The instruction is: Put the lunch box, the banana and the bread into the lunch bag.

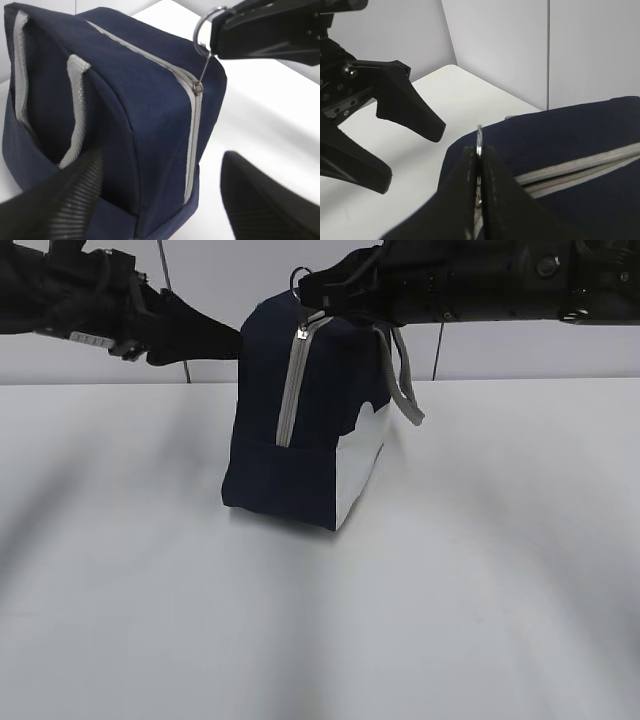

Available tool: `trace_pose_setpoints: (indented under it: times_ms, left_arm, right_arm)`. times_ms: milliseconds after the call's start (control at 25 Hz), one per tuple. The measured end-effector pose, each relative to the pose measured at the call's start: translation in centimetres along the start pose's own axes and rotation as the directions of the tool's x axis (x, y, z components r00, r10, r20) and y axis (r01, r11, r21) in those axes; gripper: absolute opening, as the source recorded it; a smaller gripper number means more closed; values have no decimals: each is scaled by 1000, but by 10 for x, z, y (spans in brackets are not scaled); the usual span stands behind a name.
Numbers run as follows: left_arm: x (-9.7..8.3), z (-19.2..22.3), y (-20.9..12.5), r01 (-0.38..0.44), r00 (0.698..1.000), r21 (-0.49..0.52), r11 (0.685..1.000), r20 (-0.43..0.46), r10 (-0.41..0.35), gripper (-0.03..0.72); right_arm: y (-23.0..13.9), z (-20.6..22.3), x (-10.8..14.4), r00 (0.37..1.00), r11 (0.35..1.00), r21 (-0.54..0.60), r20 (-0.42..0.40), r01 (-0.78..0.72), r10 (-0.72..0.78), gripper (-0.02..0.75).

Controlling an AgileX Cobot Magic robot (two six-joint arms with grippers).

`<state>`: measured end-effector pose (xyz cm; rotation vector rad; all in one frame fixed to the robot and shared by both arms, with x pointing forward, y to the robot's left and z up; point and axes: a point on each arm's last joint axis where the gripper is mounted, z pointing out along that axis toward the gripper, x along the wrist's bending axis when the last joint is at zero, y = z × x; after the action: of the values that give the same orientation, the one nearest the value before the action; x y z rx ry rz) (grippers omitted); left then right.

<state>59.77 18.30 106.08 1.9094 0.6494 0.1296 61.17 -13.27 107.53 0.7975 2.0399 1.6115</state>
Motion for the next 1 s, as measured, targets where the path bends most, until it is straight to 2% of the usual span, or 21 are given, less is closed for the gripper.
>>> trace_pose_setpoints:
  times_ms: [200, 400, 640, 1000]
  left_arm:
    - [8, 13, -10, 33, 999, -28, 999, 45, -31, 500]
    - [15, 22, -15, 79, 996, -59, 995, 56, -75, 461]
    - [15, 22, -13, 81, 995, -78, 994, 64, -76, 398]
    - [12, 32, -19, 92, 992, -59, 994, 96, -86, 386]
  right_arm:
    - [0, 0, 0, 1000, 1000, 1, 0, 0, 0, -16]
    - [0, 0, 0, 1000, 1000, 1, 0, 0, 0, -16]
    - [0, 0, 0, 1000, 1000, 1, 0, 0, 0, -16]
    - [0, 0, 0, 1000, 1000, 1, 0, -1, 1, -16]
